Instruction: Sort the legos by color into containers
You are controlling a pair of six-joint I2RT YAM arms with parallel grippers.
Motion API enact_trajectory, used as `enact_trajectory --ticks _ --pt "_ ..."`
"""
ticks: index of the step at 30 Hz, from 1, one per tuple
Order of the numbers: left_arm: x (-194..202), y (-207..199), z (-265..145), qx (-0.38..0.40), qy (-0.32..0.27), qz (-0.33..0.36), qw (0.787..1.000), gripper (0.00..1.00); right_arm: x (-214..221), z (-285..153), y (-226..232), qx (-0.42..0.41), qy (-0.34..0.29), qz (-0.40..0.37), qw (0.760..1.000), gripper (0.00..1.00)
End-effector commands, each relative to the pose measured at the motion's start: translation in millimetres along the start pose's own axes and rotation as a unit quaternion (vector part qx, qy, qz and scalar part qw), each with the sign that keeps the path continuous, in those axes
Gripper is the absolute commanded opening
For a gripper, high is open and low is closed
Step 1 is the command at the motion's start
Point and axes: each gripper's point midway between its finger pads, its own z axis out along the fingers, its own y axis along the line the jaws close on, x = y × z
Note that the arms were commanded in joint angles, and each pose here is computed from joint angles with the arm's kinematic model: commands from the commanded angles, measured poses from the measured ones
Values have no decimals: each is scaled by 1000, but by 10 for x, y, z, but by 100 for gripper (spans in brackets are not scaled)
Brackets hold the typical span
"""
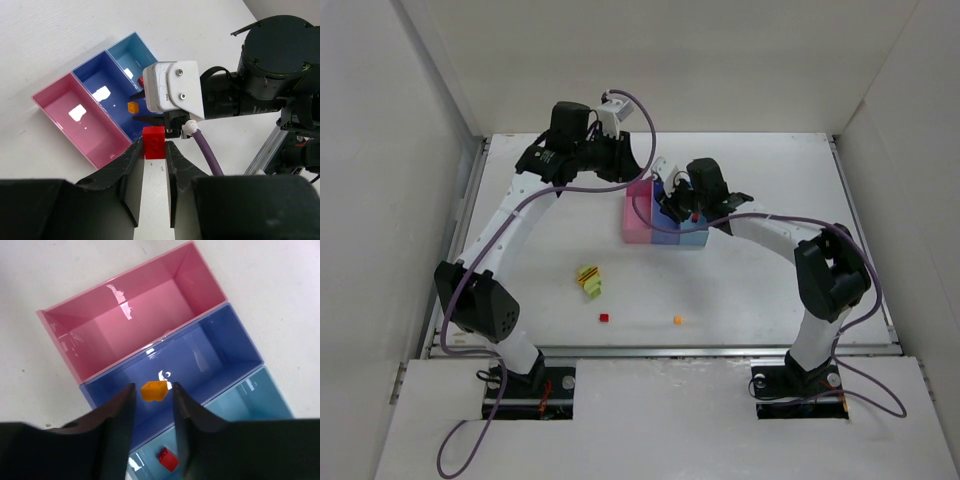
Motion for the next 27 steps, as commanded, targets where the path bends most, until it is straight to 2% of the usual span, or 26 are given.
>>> enact_trajectory --ticks 1,2,3,4,13,18,20,23,25,26,27 --pt "-124 -87 -151 1 -25 21 999 0 -308 -46 -182 26 -32 -7 999 43" --pt "-124 -87 -151 1 -25 21 999 0 -308 -46 -182 26 -32 -7 999 45" --pt "-104 -66 -120 1 -21 19 1000 0 -308 -46 -182 26 -32 -7 999 65" --pt "-104 -66 -120 1 -21 19 1000 0 -308 -46 -182 26 -32 -7 999 100" --pt "-82 -60 -90 5 -17 16 1000 0 -436 -290 -447 64 -50 12 997 100" --pt "-230 -57 -67 6 -28 33 999 0 -645 -670 -754 128 -73 24 989 100" --pt "-294 -26 -29 2 -32 35 999 0 -598 -832 -999 173 -69 44 981 100" --pt "-285 112 95 -14 -25 39 999 0 -466 -1164 -1361 254 -73 93 960 100" --pt "-290 103 246 -33 -19 70 997 0 -522 -1503 -1601 324 -112 146 928 100" --pt "-229 23 425 -29 -6 89 996 0 -344 -1652 -1723 370 -107 165 908 100" --pt "-192 1 528 -31 1 104 994 0 -380 -1747 -1740 384 -121 164 900 100"
